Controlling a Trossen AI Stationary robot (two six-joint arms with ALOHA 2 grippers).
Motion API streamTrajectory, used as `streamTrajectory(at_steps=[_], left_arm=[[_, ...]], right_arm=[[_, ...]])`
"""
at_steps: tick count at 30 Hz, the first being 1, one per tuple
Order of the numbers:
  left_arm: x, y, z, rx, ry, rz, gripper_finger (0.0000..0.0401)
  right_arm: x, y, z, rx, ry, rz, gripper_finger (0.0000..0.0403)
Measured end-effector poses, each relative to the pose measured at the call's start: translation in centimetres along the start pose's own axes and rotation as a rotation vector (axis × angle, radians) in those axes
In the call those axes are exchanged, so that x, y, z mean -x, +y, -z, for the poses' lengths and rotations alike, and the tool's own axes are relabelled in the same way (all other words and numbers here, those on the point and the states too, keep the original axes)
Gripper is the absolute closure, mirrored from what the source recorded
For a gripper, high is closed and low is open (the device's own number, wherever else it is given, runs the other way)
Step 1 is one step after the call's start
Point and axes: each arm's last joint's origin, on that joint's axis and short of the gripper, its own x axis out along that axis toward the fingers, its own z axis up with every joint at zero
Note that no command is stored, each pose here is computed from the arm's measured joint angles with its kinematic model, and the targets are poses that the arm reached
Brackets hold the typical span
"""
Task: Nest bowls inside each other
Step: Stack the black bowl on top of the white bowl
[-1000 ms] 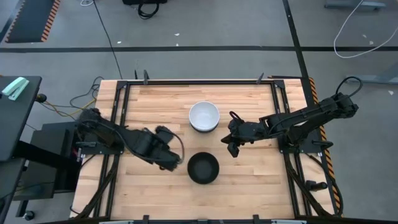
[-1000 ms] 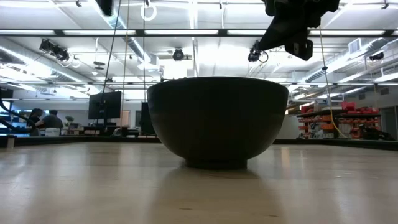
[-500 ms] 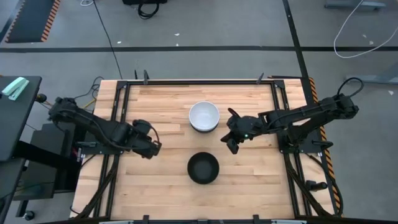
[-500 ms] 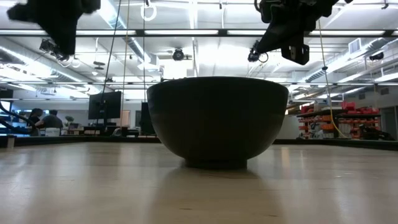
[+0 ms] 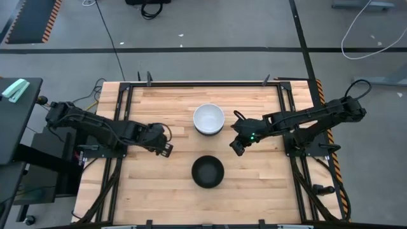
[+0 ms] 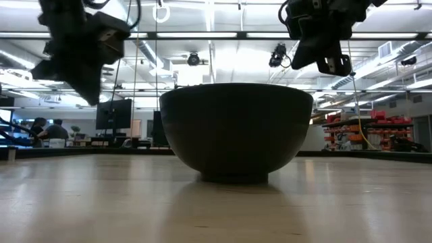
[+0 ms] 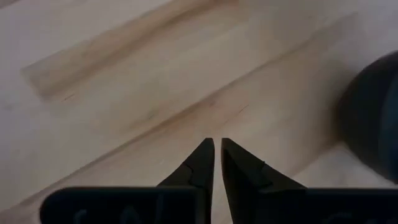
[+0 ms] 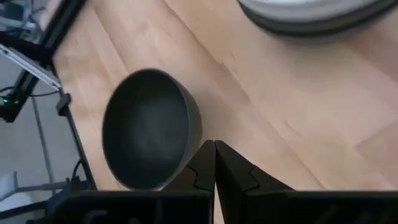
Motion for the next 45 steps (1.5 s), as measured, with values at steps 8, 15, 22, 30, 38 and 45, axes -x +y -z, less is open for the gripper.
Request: streamTrajectory(at_steps=[8,15,22,30,38,45], left_arm=[[-0.2,0.4,-1.9,-0.017,-0.010,0.011,0.0350],[-0.3,0.6,-2.1,-0.053,-0.001,0.001,0.0355],[-0.2,1.5,-1.8,-0.072,0.062,-0.079,0.0346],[-0.1,2.0,-1.6,-0.078,0.089,-0.132,0.0338],[-0.1,1.9,-1.6,-0.094,0.087,-0.124,0.0339],[-0.2,1.9,-1.6,-0.095,0.086,-0.124,0.0336]], right_arm=[[-3.1,2.6,0.1,0.092,0.165,0.101,0.0391],[-5.5,5.8,-1.3,0.241,0.238,0.223,0.0391],[-9.3,6.7,-0.8,0.322,0.344,0.241,0.0374],[-9.2,6.8,-0.9,0.291,0.357,0.241,0.0319],[-11.1,6.0,-0.8,0.261,0.378,0.288,0.0288],[-12.9,6.0,-0.7,0.259,0.364,0.255,0.0288]])
